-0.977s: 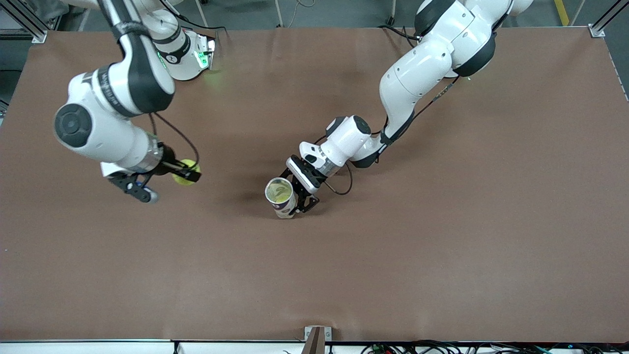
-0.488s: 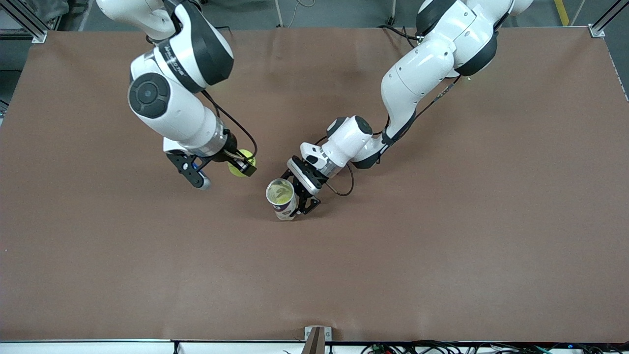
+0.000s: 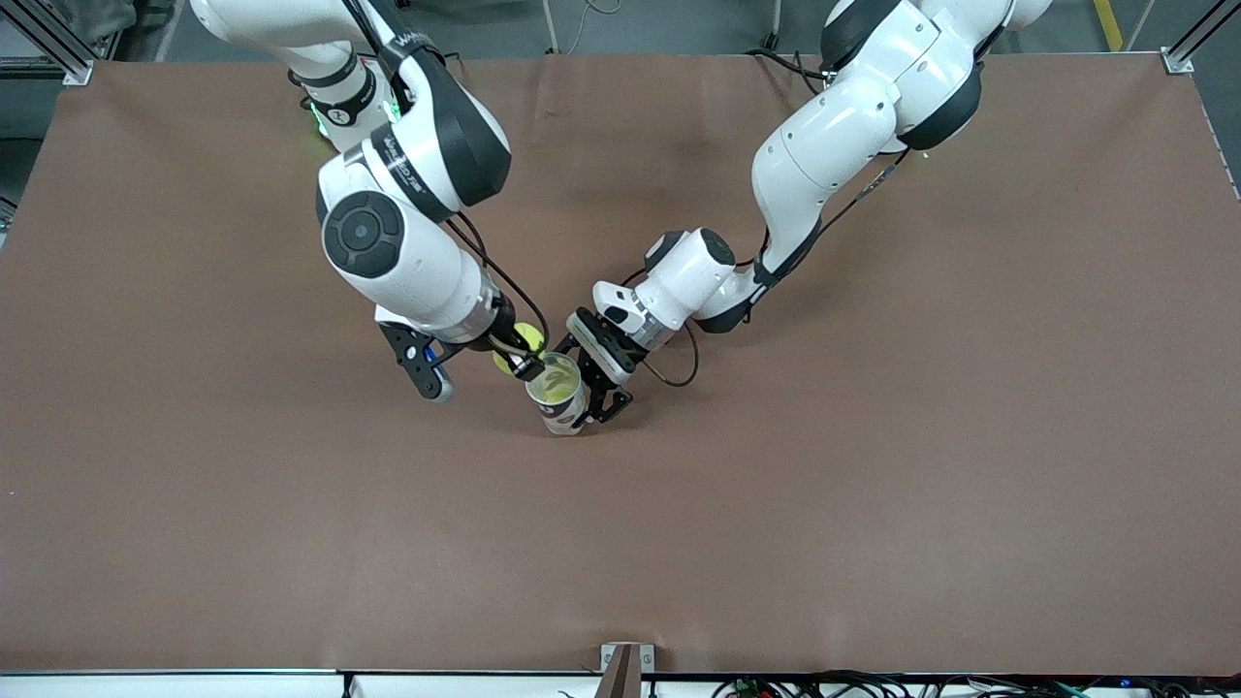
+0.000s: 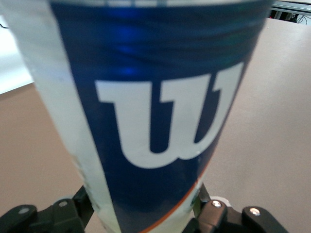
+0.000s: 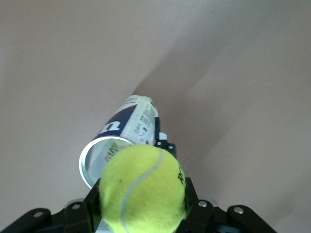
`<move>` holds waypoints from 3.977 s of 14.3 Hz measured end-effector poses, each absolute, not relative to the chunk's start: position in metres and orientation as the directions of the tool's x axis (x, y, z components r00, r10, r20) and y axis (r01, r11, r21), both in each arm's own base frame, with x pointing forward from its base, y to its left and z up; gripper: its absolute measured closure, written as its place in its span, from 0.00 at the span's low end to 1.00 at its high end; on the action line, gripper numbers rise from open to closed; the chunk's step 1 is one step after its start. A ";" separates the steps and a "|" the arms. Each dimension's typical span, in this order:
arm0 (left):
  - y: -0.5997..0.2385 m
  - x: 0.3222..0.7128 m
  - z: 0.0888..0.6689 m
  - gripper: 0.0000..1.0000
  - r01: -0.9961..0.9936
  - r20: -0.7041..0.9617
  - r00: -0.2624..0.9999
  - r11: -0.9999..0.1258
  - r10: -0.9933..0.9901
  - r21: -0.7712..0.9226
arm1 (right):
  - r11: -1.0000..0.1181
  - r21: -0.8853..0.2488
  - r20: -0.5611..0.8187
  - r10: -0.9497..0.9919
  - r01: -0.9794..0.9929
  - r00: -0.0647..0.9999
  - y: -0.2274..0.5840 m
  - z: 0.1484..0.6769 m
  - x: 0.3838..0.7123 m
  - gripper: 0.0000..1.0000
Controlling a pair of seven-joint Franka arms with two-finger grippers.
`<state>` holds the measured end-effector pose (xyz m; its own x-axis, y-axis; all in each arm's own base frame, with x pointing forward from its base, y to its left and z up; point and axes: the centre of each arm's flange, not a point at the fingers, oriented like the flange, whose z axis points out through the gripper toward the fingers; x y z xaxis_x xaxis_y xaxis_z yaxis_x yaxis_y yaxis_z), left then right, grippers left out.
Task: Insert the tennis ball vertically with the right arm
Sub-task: 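Lower the ball into the tube and open the right gripper, then withdraw the right gripper while the left gripper releases the tube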
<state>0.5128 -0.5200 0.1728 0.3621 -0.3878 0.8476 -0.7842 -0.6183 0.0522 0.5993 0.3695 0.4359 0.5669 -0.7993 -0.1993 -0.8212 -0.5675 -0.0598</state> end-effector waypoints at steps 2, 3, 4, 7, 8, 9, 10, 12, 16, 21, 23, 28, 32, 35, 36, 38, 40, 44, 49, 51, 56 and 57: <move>-0.520 0.513 0.173 0.19 -0.784 0.847 0.362 -0.618 -0.388 0.052 | -0.555 -0.061 -0.199 -0.807 -0.829 0.555 0.376 0.432 0.604 0.34; -0.520 0.512 0.172 0.19 -0.784 0.847 0.362 -0.618 -0.388 0.052 | -0.550 -0.062 -0.199 -0.811 -0.833 0.550 0.379 0.431 0.605 0.34; -0.520 0.512 0.172 0.19 -0.785 0.847 0.362 -0.618 -0.388 0.052 | -0.545 -0.064 -0.199 -0.814 -0.836 0.546 0.380 0.430 0.607 0.34; -0.520 0.512 0.172 0.19 -0.785 0.847 0.362 -0.618 -0.389 0.052 | -0.538 -0.064 -0.199 -0.818 -0.841 0.539 0.385 0.426 0.609 0.34; -0.520 0.512 0.172 0.19 -0.785 0.847 0.362 -0.618 -0.389 0.052 | -0.535 -0.063 -0.199 -0.820 -0.842 0.536 0.387 0.423 0.609 0.34; -0.520 0.512 0.172 0.19 -0.785 0.847 0.362 -0.618 -0.389 0.052 | -0.534 -0.065 -0.198 -0.821 -0.843 0.535 0.389 0.420 0.609 0.34; -0.520 0.512 0.172 0.19 -0.785 0.847 0.362 -0.618 -0.389 0.052 | -0.534 -0.065 -0.198 -0.821 -0.843 0.535 0.390 0.418 0.610 0.34; -0.520 0.512 0.172 0.19 -0.785 0.847 0.362 -0.618 -0.389 0.052 | -0.537 -0.059 -0.198 -0.820 -0.842 0.537 0.393 0.412 0.609 0.34; -0.520 0.512 0.172 0.17 -0.785 0.847 0.362 -0.617 -0.389 0.052 | -0.540 -0.054 -0.197 -0.819 -0.840 0.539 0.398 0.404 0.607 0.34; -0.521 0.512 0.172 0.17 -0.786 0.847 0.362 -0.617 -0.389 0.052 | -0.536 -0.058 -0.196 -0.821 -0.842 0.536 0.399 0.401 0.609 0.34; -0.520 0.511 0.171 0.17 -0.786 0.846 0.363 -0.616 -0.391 0.053 | -0.534 -0.058 -0.196 -0.822 -0.843 0.534 0.399 0.399 0.609 0.34; -0.520 0.511 0.170 0.17 -0.786 0.844 0.364 -0.616 -0.393 0.053 | -0.532 -0.058 -0.196 -0.823 -0.844 0.533 0.400 0.398 0.609 0.32; -0.520 0.511 0.171 0.17 -0.786 0.845 0.364 -0.616 -0.392 0.053 | -0.539 -0.086 -0.192 -0.816 -0.838 0.545 0.411 0.396 0.607 0.07; -0.520 0.511 0.171 0.17 -0.786 0.845 0.364 -0.616 -0.392 0.053 | -0.544 -0.092 -0.191 -0.812 -0.834 0.551 0.416 0.395 0.605 0.00; -0.520 0.511 0.171 0.17 -0.786 0.845 0.364 -0.616 -0.392 0.053 | -0.544 -0.093 -0.191 -0.813 -0.834 0.551 0.416 0.396 0.605 0.00; -0.520 0.511 0.171 0.16 -0.786 0.845 0.364 -0.616 -0.392 0.053 | -0.540 -0.095 -0.188 -0.815 -0.836 0.548 0.414 0.397 0.607 0.00; -0.520 0.511 0.171 0.14 -0.786 0.845 0.364 -0.616 -0.392 0.053 | -0.554 -0.100 -0.181 -0.807 -0.826 0.563 0.407 0.398 0.612 0.00; -0.520 0.511 0.171 0.00 -0.786 0.845 0.363 -0.616 -0.391 0.053 | -0.708 -0.079 -0.168 -0.684 -0.701 0.710 0.352 0.409 0.636 0.00; -0.520 0.507 0.167 0.00 -0.787 0.840 0.371 -0.614 -0.395 0.059 | -0.900 -0.004 -0.204 -0.427 -0.437 0.881 0.229 0.434 0.657 0.00; -0.519 0.502 0.163 0.00 -0.789 0.832 0.380 -0.611 -0.403 0.064 | -0.947 0.036 -0.203 -0.319 -0.318 0.926 0.186 0.445 0.659 0.00; -0.500 0.491 0.173 0.00 -0.787 0.811 0.404 -0.613 -0.423 0.072 | -0.991 0.049 -0.213 -0.129 -0.121 0.968 0.086 0.473 0.653 0.00; -0.491 0.492 0.175 0.00 -0.785 0.803 0.411 -0.616 -0.432 0.071 | -0.994 0.059 -0.218 -0.102 -0.091 0.971 0.065 0.479 0.650 0.00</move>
